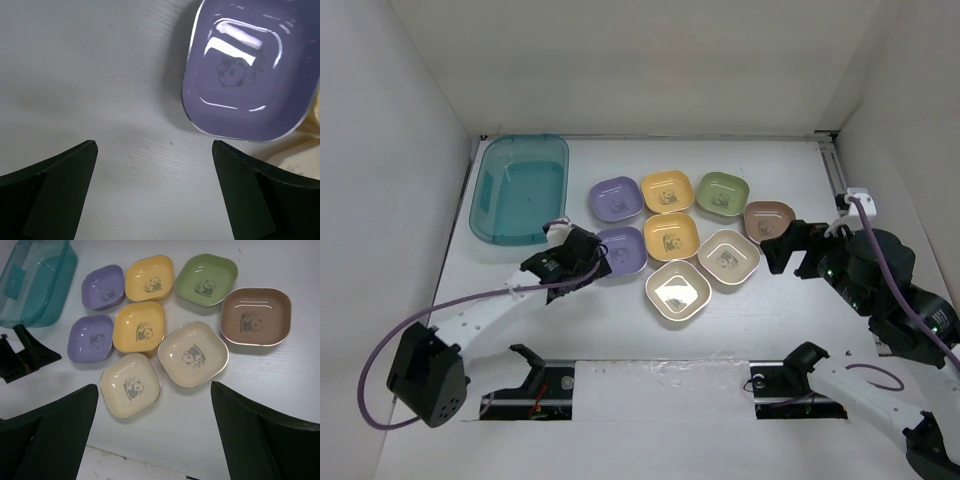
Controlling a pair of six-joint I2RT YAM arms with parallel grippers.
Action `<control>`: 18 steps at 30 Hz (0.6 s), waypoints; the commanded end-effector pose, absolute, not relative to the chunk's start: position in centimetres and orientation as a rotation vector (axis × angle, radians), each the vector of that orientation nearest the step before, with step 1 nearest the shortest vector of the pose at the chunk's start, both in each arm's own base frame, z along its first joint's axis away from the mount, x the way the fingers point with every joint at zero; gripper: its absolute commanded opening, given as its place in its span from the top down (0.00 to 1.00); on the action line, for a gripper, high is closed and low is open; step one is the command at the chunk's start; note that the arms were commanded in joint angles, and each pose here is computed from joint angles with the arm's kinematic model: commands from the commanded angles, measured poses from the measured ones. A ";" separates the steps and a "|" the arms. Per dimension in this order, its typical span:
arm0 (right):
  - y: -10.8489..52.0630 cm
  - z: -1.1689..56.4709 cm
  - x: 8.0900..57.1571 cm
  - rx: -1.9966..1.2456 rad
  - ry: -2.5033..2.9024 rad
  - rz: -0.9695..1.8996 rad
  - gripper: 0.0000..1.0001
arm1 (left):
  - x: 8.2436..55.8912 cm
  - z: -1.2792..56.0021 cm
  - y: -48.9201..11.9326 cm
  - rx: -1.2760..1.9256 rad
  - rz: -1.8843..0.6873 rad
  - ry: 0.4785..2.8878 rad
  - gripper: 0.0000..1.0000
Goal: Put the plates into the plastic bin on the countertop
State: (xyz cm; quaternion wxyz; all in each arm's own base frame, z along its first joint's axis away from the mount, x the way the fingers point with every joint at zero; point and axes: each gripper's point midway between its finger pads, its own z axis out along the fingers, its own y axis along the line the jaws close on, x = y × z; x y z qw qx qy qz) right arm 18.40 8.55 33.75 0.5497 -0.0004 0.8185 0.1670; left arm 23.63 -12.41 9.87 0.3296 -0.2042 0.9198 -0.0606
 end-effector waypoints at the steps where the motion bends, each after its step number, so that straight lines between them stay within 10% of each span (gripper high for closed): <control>1: 9.6 35.0 18.7 -0.036 1.880 0.448 0.00 | 24.7 8.2 -13.1 -0.604 -0.186 2.367 0.00; 13: 10.0 35.2 18.1 -0.060 1.859 0.498 0.00 | 27.6 3.9 -13.9 -0.624 -0.094 2.356 0.05; 18: 10.1 35.0 17.9 -0.067 1.860 0.506 0.00 | 27.6 2.3 -14.0 -0.673 -0.038 2.397 0.42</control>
